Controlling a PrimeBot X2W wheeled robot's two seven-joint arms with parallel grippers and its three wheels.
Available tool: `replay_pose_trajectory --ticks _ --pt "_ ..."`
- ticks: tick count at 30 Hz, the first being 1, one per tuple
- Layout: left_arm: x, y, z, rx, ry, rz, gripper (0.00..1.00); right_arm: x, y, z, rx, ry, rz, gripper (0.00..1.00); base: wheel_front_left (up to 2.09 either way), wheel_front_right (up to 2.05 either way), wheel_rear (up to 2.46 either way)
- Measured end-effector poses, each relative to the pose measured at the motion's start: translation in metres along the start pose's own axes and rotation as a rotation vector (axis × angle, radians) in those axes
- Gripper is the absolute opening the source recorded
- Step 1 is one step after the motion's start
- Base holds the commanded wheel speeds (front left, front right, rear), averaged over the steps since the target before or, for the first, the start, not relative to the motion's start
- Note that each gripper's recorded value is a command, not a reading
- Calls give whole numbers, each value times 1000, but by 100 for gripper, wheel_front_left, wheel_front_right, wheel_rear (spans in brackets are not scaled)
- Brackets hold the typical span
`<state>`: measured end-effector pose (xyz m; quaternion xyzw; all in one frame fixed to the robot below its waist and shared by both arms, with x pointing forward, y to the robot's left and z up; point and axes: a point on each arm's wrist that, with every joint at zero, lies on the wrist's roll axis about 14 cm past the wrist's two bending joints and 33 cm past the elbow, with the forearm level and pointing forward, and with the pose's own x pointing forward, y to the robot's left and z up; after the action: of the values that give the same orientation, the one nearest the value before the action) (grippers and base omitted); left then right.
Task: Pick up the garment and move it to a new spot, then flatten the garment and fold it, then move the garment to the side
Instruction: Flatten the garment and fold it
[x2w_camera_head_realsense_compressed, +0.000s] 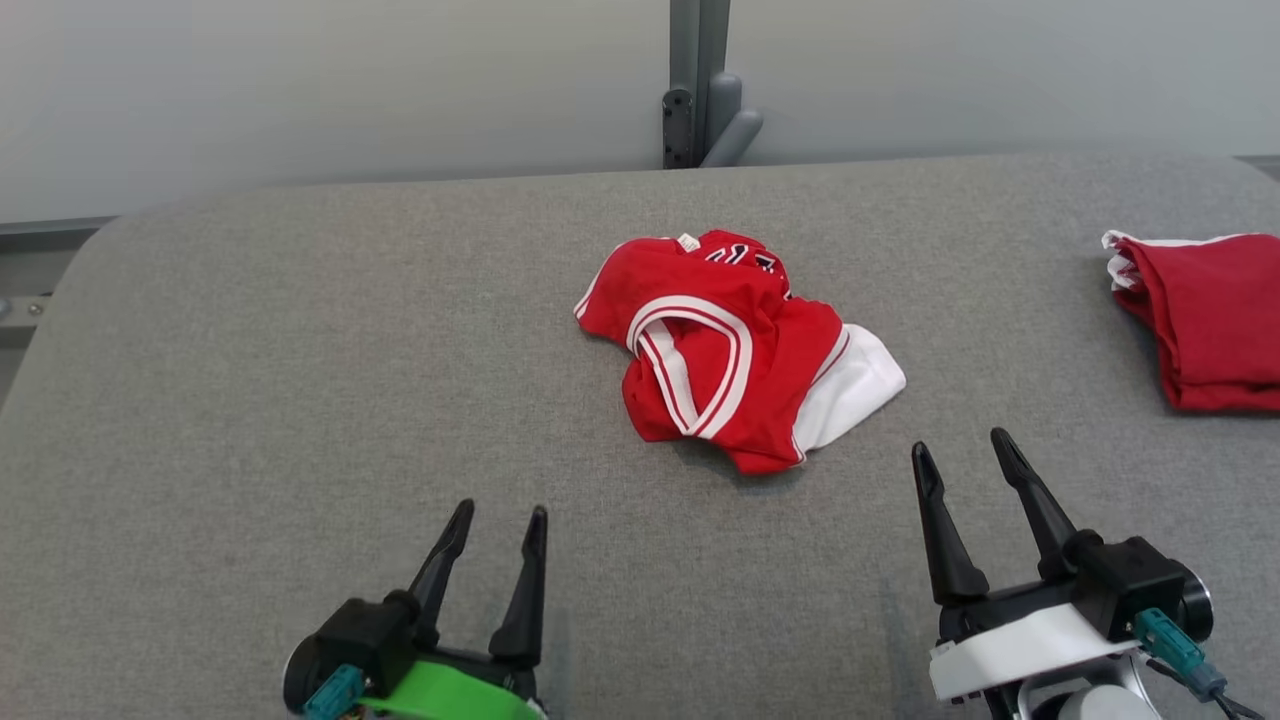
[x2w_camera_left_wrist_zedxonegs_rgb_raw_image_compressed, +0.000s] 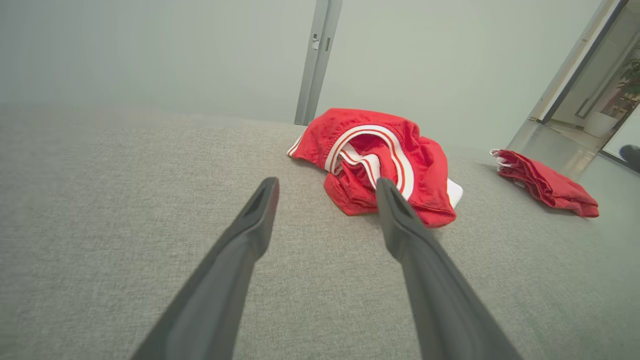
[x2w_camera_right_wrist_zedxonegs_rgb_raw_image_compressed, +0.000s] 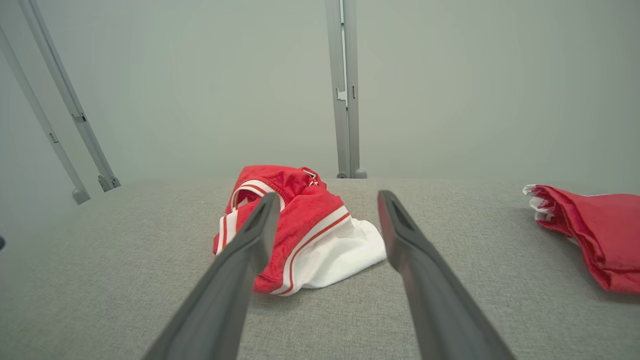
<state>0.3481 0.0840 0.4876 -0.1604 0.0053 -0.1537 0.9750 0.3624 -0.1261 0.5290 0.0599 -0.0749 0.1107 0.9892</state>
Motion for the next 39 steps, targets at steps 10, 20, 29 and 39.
replay_pose_trajectory --ticks 10,20,29,39 --pt "48 -52 -43 -184 146 -182 100 16 -22 -10 -18 21 -52 100 0 0 0" --pt "70 -75 -94 -308 355 -272 100 24 -42 -27 -25 62 -99 100 0 0 0" --pt "93 -86 -103 -592 427 -207 100 18 -56 -29 -33 74 -145 100 0 0 0" --pt "107 -90 -100 -571 403 -235 100 12 -64 -30 -39 83 -171 100 0 0 0"
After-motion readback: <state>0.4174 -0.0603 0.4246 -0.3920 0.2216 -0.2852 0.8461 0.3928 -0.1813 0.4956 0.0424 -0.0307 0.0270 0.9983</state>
